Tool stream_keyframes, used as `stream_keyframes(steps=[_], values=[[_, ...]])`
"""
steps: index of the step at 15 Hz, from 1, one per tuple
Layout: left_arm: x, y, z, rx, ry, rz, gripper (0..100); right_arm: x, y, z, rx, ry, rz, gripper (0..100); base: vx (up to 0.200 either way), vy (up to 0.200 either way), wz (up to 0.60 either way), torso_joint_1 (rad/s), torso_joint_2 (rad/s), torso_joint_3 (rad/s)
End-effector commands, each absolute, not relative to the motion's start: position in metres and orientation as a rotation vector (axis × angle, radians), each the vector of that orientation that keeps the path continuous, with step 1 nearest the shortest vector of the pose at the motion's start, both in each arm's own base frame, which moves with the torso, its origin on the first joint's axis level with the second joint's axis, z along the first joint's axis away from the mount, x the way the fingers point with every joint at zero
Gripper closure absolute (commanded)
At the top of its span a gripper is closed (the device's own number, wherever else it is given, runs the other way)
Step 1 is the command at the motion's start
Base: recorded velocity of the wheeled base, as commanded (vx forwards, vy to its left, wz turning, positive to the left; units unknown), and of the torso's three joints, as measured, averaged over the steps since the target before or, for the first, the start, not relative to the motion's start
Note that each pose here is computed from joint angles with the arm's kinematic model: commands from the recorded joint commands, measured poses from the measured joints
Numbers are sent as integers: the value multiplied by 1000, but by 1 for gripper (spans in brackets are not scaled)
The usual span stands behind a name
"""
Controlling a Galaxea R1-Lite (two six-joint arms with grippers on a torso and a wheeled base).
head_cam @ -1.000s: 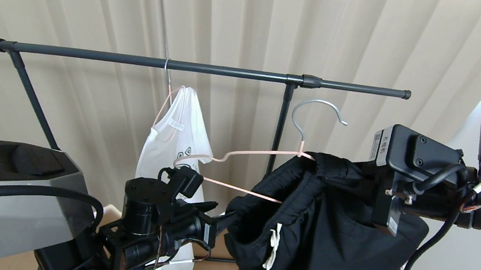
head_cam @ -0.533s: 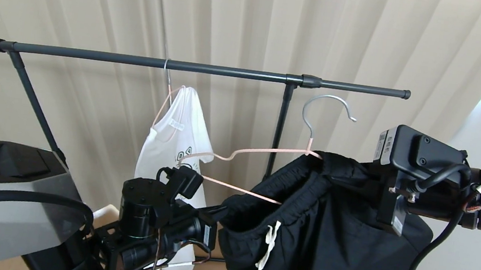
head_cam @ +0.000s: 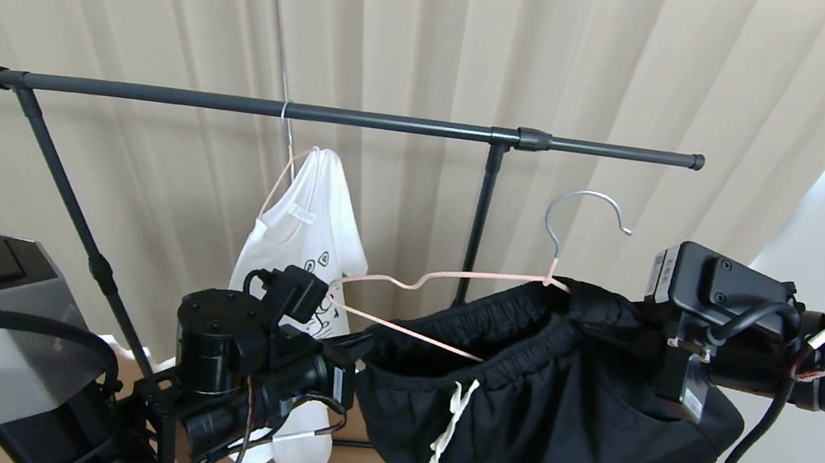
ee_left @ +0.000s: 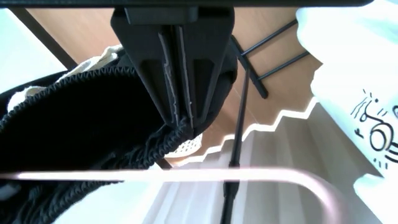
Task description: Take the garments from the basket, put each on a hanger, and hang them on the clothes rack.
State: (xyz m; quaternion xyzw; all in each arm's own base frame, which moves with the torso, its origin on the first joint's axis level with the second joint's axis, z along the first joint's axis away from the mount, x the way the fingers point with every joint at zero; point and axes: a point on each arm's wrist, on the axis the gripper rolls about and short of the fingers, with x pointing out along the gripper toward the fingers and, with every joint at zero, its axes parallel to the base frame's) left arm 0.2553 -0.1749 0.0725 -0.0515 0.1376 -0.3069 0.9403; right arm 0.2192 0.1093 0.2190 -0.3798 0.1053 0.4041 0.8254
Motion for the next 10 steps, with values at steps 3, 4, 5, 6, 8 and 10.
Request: stream_keyframes(steps=[3,4,5,6,8,10], values=[[257,-164,78,-114,264,-595,100,217,101,212,-803,258,843,100,0,0,0,0,0,0],[258,-161,79,-115,263,-583,100,214,98,209,-802,268,840,100,0,0,0,0,0,0],[260,-158,80,-117,260,-573,100,213,97,208,-801,272,838,100,0,0,0,0,0,0],[260,-156,80,-118,259,-568,100,211,95,207,-800,279,834,100,0,0,0,0,0,0],[263,-152,80,-119,256,-552,100,208,91,206,-800,283,826,100,0,0,0,0,0,0],[268,-147,81,-117,247,-530,100,204,87,204,-797,290,817,100,0,0,0,0,0,0]])
